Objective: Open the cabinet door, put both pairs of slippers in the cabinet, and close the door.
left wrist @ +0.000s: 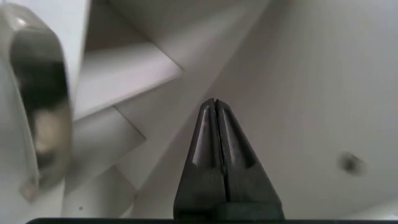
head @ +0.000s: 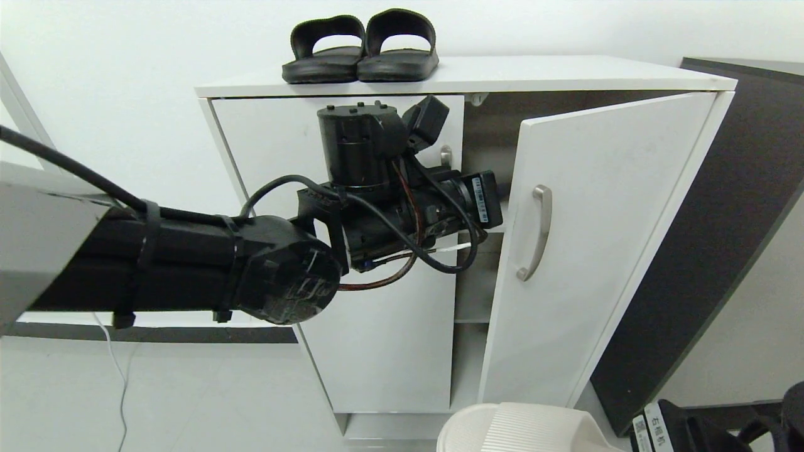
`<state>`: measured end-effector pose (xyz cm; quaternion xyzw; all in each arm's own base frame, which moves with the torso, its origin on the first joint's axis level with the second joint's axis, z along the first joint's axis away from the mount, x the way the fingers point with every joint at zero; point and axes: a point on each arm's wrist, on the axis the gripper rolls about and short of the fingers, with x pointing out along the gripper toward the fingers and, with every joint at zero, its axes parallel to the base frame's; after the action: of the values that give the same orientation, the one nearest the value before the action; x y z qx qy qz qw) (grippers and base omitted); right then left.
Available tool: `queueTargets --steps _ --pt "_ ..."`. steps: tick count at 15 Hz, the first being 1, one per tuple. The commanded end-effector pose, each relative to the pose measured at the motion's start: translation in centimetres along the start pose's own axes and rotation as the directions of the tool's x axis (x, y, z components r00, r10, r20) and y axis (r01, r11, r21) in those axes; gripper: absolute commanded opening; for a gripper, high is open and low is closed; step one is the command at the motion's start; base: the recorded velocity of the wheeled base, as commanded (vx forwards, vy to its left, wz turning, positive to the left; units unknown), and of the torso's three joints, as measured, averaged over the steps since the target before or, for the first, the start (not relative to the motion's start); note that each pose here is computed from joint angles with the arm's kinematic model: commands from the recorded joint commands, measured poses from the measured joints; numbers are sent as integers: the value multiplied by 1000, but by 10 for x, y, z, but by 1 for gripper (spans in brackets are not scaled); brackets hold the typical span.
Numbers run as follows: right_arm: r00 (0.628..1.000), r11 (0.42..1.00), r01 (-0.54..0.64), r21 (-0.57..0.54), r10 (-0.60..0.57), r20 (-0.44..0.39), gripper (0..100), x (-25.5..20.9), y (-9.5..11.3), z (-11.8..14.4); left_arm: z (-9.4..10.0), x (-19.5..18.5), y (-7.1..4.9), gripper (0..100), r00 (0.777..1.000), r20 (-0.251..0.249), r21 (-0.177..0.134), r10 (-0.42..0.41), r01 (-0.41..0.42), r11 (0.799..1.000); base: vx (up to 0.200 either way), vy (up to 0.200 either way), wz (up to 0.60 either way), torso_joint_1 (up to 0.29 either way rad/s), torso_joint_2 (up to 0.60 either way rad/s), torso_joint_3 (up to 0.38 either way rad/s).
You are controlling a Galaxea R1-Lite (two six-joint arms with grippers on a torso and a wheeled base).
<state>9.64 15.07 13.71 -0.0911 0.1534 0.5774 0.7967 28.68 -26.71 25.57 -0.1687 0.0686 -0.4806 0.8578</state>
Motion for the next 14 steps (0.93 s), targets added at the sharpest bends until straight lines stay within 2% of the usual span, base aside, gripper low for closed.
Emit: queueTargets --steps 1,2,3,5,6,7,9,10,12,14 --pt "1000 1000 -12 0 12 -13 0 1 2 -3 -5 5 3 0 1000 -9 -8 2 -2 1000 -200 0 0 2 -2 2" --pt "999 1000 -25 -3 25 -20 0 1 5 -4 -7 2 2 0 1000 -7 -11 0 0 1000 -200 0 0 2 2 7" --pt "999 999 -40 -7 40 -26 0 2 7 -6 -9 -6 -7 0 1000 -6 -5 -20 20 1000 -200 0 0 2 -2 2" --pt "997 998 -70 -12 69 -42 0 1 13 -10 -27 -15 -43 0 993 -34 -6 -116 115 993 -200 0 0 -2 5 2" --pt "996 997 -74 -13 73 -44 0 1 14 -11 -32 -19 -52 0 989 -45 -9 -143 142 990 -200 0 0 7 7 2" --pt "995 996 -93 -18 92 -48 0 1 18 -12 -46 -30 -73 0 974 -77 -17 -212 212 977 -200 0 0 2 2 7" --pt "994 995 -101 -24 100 -47 0 0 20 -13 -48 -28 -75 0 972 -70 -7 -226 226 974 0 0 0 0 0 0" --pt "994 994 -103 -25 101 -46 0 0 20 -13 -45 -27 -62 0 979 -60 -2 -193 193 981 0 0 0 0 0 0" --pt "996 996 -87 -18 86 -34 0 1 18 -9 -37 -30 -46 0 988 -40 6 -148 148 989 0 0 0 0 0 0" --pt "1000 1000 12 9 -12 1 0 0 0 -1 -24 -38 -34 0 995 -1 16 -102 103 995 0 0 0 0 0 0"
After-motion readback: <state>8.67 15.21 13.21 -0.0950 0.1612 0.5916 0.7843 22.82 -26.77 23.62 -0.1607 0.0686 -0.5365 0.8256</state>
